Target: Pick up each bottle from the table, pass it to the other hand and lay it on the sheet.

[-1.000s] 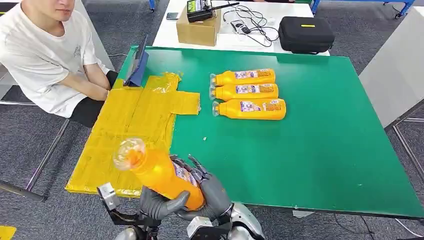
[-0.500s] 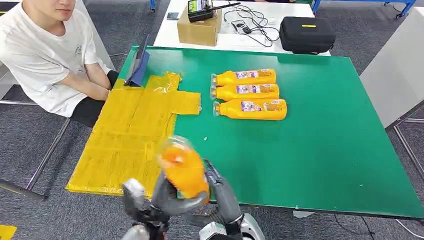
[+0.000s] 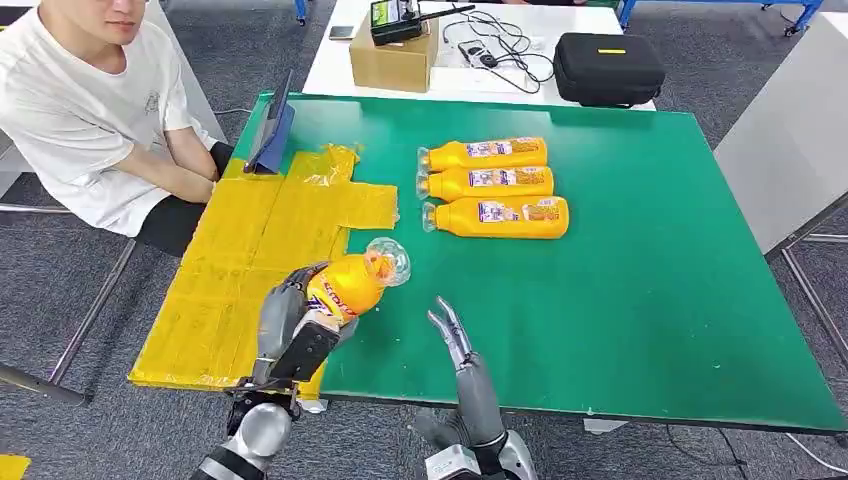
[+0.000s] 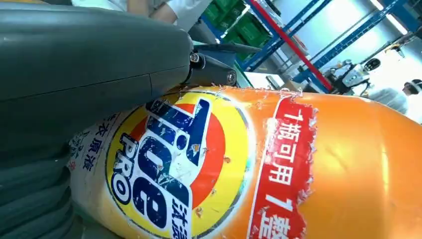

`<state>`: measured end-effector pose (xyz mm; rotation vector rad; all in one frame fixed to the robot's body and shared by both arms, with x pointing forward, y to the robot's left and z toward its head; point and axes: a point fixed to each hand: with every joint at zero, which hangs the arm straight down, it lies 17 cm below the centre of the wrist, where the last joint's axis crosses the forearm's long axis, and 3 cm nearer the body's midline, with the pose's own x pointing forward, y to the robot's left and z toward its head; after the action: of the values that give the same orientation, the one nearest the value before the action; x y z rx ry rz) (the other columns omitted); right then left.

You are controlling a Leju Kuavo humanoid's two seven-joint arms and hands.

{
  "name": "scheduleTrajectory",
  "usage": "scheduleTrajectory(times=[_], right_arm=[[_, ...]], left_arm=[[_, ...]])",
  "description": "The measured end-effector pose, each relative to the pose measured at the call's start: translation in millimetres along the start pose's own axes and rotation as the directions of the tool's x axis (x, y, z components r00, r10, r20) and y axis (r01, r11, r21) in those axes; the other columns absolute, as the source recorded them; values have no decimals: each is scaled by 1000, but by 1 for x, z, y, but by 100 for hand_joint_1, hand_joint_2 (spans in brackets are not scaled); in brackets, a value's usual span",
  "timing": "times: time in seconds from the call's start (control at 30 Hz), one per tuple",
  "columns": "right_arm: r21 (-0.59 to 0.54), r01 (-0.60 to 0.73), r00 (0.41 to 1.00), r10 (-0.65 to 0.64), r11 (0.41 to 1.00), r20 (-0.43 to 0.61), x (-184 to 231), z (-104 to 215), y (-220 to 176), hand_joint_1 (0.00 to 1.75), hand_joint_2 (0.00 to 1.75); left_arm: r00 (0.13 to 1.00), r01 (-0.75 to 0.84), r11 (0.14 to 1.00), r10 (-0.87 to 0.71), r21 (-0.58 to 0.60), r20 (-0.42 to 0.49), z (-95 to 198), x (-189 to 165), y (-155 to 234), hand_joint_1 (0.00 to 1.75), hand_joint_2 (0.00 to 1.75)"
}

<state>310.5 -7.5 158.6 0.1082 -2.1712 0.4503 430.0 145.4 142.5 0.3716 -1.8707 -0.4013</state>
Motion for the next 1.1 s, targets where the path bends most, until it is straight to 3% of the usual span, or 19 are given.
scheduleTrajectory(times=[0.2,0.4,0.47,0.57,0.63,0.73,0.87,0.9,0.97,1.0,1.03,1.1], right_arm=[[-4,-2,1000,2,1000,-3,-1,0,-2,0,0],[-16,35,999,-35,999,-19,-3,-1,-3,0,0],[-10,48,999,-48,999,-21,-3,-1,-2,0,0],[3,73,997,-73,997,-17,-2,-4,-1,0,0],[10,92,996,-92,996,-13,-1,-8,0,0,0],[24,107,994,-107,994,-8,1,-11,4,0,0],[21,132,991,-132,991,-15,0,-14,5,0,0],[21,137,990,-137,990,-17,-1,-15,5,0,0],[22,145,989,-144,989,-21,-2,-15,5,0,0],[26,148,989,-147,989,-23,-2,-14,6,0,0],[27,150,988,-150,988,-25,-3,-14,6,0,0],[27,155,988,-154,988,-28,-4,-15,6,0,0]], left_arm=[[1000,-4,1000,3,-8,-20,-1,-8,-1,175,175],[993,-76,994,69,-76,-99,-16,-26,-10,175,175],[991,18,995,-30,-99,-127,-26,-45,-7,175,175],[951,288,953,-296,-93,-93,-49,-67,12,175,175],[898,402,900,-423,-168,-118,-60,-92,16,173,175],[874,403,864,-461,-301,-151,-62,-120,6,161,175],[886,335,862,-425,-381,-183,-68,-132,0,171,175],[875,348,853,-445,-390,-191,-67,-136,1,166,175],[864,353,846,-459,-400,-207,-68,-141,3,138,175],[861,354,843,-463,-404,-213,-69,-143,3,93,175],[858,353,841,-465,-410,-216,-69,-145,3,21,175],[855,347,834,-469,-430,-221,-68,-148,2,0,175]])
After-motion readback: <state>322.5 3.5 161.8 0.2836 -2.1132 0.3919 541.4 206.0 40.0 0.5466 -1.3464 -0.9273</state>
